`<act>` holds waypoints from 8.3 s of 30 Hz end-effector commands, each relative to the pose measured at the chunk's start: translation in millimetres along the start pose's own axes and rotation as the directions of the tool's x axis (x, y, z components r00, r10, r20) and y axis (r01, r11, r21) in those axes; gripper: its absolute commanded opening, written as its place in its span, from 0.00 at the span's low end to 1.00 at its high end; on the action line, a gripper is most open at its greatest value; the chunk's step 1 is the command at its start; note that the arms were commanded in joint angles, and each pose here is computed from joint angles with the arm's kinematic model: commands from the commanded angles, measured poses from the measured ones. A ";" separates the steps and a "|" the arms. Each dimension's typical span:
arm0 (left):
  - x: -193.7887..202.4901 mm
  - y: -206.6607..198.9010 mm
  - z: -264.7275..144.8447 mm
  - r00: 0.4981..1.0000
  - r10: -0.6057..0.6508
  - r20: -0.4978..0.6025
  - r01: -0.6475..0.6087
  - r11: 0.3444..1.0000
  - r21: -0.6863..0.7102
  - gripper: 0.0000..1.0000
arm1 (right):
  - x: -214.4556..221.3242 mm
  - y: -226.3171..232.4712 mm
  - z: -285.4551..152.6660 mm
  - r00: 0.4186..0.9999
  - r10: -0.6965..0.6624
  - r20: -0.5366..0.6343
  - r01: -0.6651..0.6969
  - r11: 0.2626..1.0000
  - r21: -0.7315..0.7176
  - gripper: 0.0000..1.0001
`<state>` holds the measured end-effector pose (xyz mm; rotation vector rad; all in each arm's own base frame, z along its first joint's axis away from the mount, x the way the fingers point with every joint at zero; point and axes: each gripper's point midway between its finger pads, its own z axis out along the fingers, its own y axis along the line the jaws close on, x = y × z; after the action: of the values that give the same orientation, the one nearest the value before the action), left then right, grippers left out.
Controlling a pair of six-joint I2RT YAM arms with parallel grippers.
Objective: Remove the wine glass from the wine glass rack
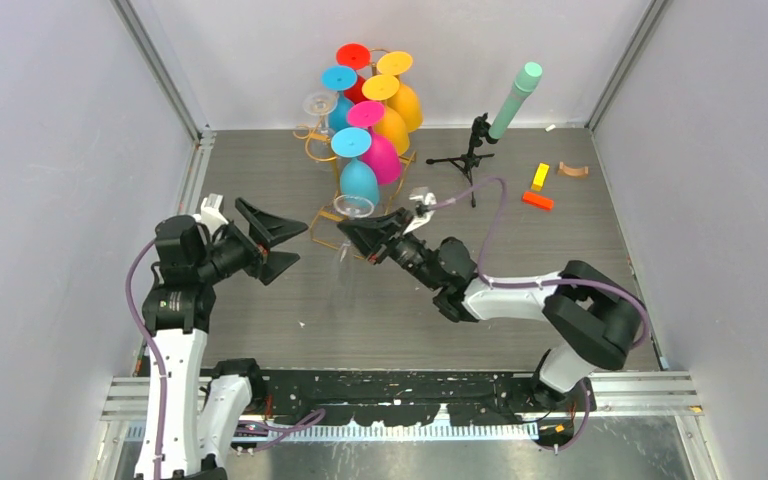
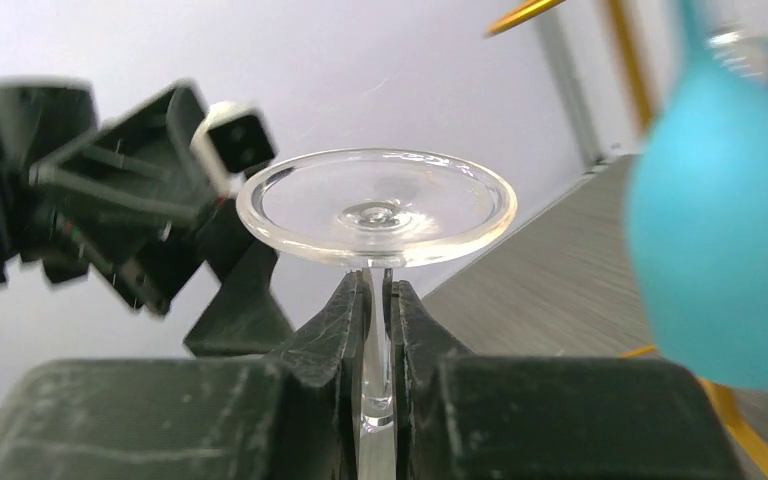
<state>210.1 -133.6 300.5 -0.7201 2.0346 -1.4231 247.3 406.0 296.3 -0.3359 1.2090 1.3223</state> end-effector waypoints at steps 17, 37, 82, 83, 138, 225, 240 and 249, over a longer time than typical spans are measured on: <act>36.7 -9.2 35.0 0.990 0.127 -0.066 -0.120 0.987 0.110 0.86 | -141.7 -85.9 -96.4 0.740 0.159 0.653 -0.611 0.566 0.554 0.00; 47.5 -23.3 55.6 0.996 0.031 -0.080 -0.019 0.990 0.140 0.78 | -129.0 -87.2 -90.5 0.688 0.240 0.685 -0.676 0.555 0.485 0.00; 38.2 -68.9 42.4 1.000 0.027 -0.011 -0.021 0.940 0.340 0.00 | -82.7 -79.4 -82.3 0.679 0.435 0.592 -0.727 0.514 0.456 0.50; 37.8 -66.8 42.6 0.999 0.053 -0.004 -0.049 0.947 0.316 0.00 | -80.0 -78.8 -84.0 0.705 0.428 0.566 -0.704 0.518 0.485 0.56; -226.4 91.1 85.1 0.803 0.467 -0.369 -0.555 0.362 -0.749 0.06 | -115.6 -95.7 -208.0 0.993 -0.038 0.116 -0.088 0.437 0.895 0.77; -97.3 -25.4 -11.8 0.693 0.719 -0.046 -0.676 0.627 -0.386 1.00 | -167.2 -80.1 47.5 0.858 0.448 0.252 -0.507 0.653 0.563 0.00; -97.7 -23.6 -11.3 0.692 0.721 -0.045 -0.676 0.625 -0.389 1.00 | -181.3 -73.3 56.9 0.853 0.445 0.274 -0.520 0.675 0.524 0.09; -98.7 -20.4 -10.9 0.691 0.721 -0.051 -0.677 0.620 -0.397 1.00 | -161.6 -86.9 51.0 0.884 0.419 0.206 -0.451 0.654 0.607 0.30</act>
<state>272.4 -62.8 325.0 -0.1030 2.2206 -0.5041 380.0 339.1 363.5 0.5500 1.8075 1.1704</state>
